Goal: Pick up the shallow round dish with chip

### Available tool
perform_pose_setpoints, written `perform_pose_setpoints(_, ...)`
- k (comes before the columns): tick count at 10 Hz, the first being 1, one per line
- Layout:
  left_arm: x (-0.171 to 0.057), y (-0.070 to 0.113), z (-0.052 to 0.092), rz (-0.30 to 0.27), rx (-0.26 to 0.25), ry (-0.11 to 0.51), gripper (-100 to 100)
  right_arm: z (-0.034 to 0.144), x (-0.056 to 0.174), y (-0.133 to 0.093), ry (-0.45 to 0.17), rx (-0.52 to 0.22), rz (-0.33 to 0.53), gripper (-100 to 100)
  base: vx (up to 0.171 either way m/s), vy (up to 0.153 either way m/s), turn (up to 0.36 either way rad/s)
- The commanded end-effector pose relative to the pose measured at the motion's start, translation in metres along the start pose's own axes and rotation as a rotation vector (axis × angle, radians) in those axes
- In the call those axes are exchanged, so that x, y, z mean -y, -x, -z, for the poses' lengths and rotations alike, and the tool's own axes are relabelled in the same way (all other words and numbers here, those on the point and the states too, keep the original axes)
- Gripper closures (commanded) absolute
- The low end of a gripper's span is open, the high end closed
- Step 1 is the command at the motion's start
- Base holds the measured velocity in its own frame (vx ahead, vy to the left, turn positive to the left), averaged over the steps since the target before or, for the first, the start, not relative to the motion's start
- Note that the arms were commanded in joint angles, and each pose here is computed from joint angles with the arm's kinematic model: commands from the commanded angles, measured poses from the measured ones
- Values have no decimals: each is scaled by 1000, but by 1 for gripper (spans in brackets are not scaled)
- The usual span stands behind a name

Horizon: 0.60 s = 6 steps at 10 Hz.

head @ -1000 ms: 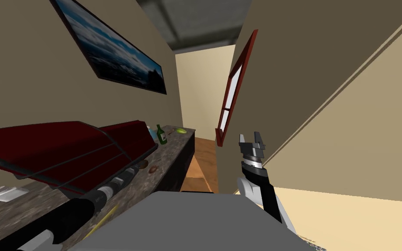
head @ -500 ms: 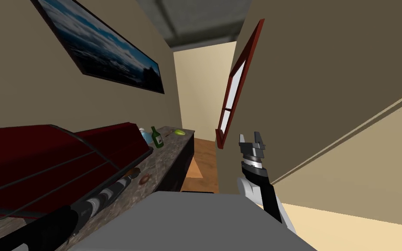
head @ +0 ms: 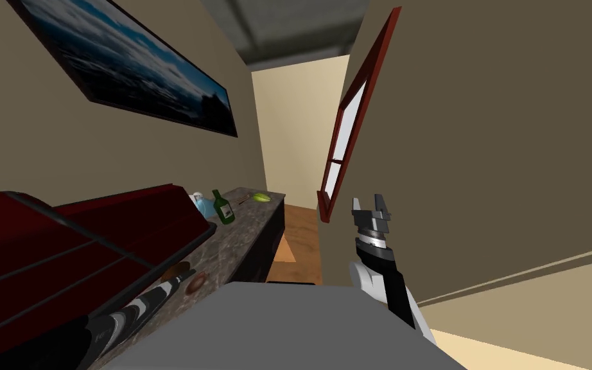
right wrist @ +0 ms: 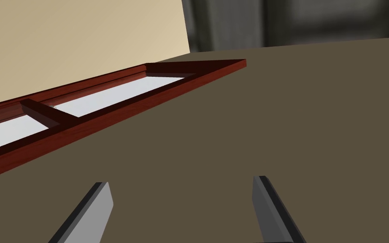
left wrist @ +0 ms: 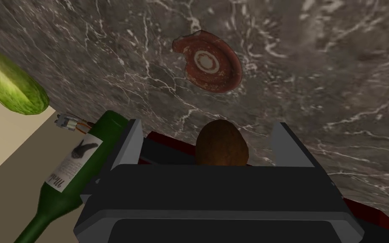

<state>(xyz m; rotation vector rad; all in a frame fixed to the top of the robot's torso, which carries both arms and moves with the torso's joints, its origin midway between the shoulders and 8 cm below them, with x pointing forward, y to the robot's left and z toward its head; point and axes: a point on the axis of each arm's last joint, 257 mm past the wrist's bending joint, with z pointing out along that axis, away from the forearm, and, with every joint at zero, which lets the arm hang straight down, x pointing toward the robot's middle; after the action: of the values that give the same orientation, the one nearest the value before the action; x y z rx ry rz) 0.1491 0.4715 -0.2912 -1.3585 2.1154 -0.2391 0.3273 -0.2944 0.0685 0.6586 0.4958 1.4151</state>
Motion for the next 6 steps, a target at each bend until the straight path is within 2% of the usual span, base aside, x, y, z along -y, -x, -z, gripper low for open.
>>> perform_pose_setpoints(1, -10, -2, 5, 0, -16, 35, -100, 0, 0, 0, 0, 0, 0, 0, 83, 0, -16)
perform_pose_setpoints(4, -63, -18, 19, 9, -95, 192, -100, 0, 0, 0, 0, 0, 0, 0, 133, -13, -42)
perform_pose_setpoints(5, -63, -18, 19, 9, -95, 192, -100, 0, 0, 0, 0, 0, 0, 0, 111, -14, -11)
perform_pose_setpoints(6, -78, -23, 24, 15, -118, 238, -100, 0, 0, 0, 0, 0, 0, 0, 98, -18, -31)
